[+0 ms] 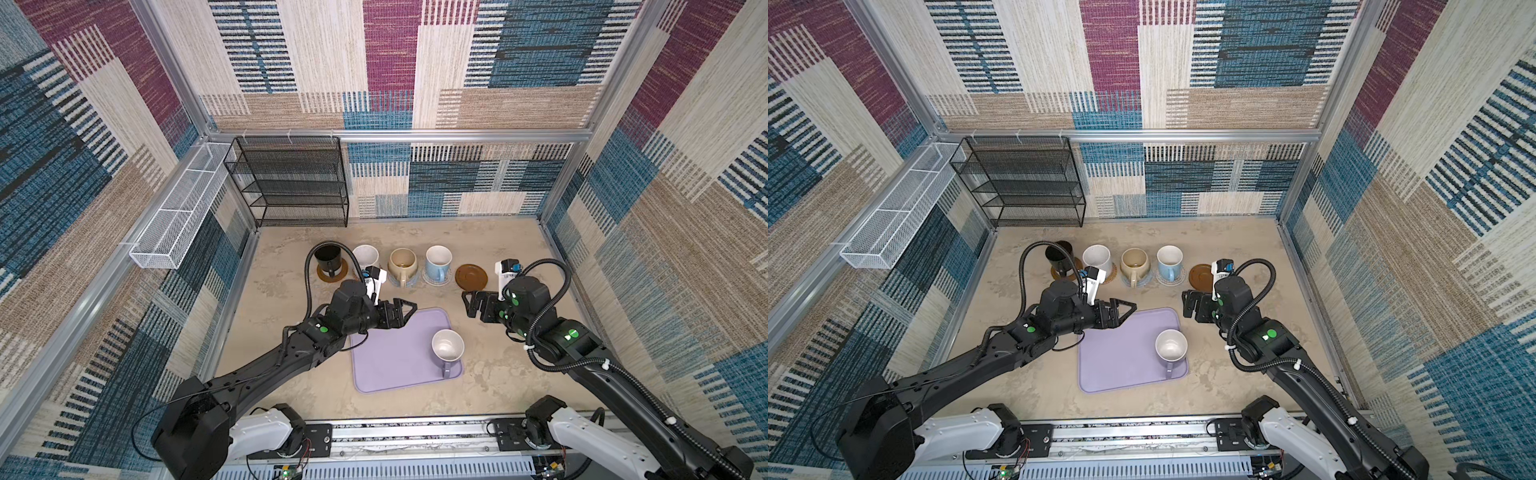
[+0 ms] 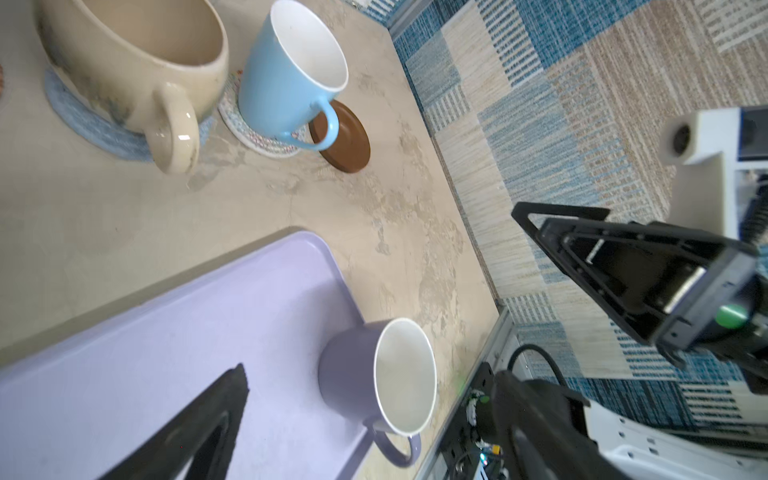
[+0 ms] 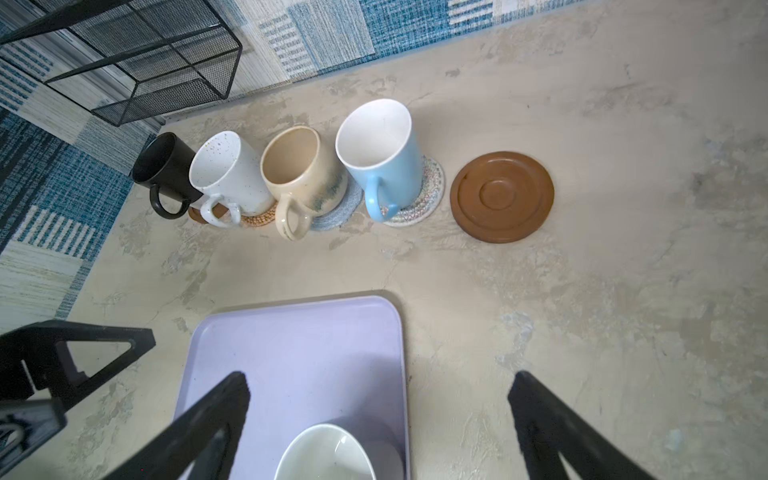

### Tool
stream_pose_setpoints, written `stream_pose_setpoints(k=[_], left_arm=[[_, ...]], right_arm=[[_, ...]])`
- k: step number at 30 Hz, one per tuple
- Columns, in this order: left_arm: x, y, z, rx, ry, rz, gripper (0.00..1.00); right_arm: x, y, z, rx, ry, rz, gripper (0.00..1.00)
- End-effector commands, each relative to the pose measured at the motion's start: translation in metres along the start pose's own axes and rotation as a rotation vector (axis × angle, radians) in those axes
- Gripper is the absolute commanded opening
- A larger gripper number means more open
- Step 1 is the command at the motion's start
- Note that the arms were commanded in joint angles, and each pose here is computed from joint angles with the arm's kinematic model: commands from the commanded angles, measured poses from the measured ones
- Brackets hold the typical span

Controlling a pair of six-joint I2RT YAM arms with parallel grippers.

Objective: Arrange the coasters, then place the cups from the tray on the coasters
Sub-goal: 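Open and withdraw the right gripper, then move it over the lavender mug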

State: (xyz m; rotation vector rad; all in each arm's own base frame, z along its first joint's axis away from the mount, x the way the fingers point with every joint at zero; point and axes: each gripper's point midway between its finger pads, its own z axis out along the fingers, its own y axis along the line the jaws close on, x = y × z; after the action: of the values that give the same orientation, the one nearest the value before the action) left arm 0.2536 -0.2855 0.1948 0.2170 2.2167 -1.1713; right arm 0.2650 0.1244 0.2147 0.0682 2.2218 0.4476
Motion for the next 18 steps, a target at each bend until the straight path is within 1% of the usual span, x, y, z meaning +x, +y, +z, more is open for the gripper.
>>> stream_pose_setpoints(k=[1, 3, 4, 5, 9, 12, 14, 18], left_arm=[[0.019, -0.009, -0.005, 0.057, 0.046, 0.001, 0.94], [0.030, -0.005, -0.008, 0.048, 0.064, -0.004, 0.94], [0.034, -0.004, -0.009, 0.042, 0.069, -0.005, 0.94], [0.041, -0.002, -0.010, 0.040, 0.081, -0.003, 0.94], [0.056, 0.002, -0.014, 0.032, 0.101, -0.007, 0.94], [0.061, 0.005, -0.014, 0.019, 0.104, 0.005, 0.94], [0.063, 0.008, -0.013, 0.006, 0.110, 0.004, 0.94], [0.065, 0.012, -0.010, -0.008, 0.123, -0.003, 0.94]], right_arm=[[0.011, 0.005, -0.002, -0.061, 0.016, 0.034, 1.00], [0.025, 0.020, -0.003, -0.168, 0.056, 0.025, 1.00], [0.032, 0.023, -0.003, -0.196, 0.081, 0.026, 1.00], [0.039, 0.022, -0.001, -0.195, 0.113, 0.039, 0.99], [0.079, -0.002, 0.012, -0.064, 0.280, 0.084, 0.89], [0.095, 0.004, 0.016, -0.051, 0.364, 0.079, 0.84], [0.101, 0.005, 0.016, -0.025, 0.378, 0.074, 0.84], [0.112, 0.009, 0.007, -0.018, 0.383, 0.078, 0.84]])
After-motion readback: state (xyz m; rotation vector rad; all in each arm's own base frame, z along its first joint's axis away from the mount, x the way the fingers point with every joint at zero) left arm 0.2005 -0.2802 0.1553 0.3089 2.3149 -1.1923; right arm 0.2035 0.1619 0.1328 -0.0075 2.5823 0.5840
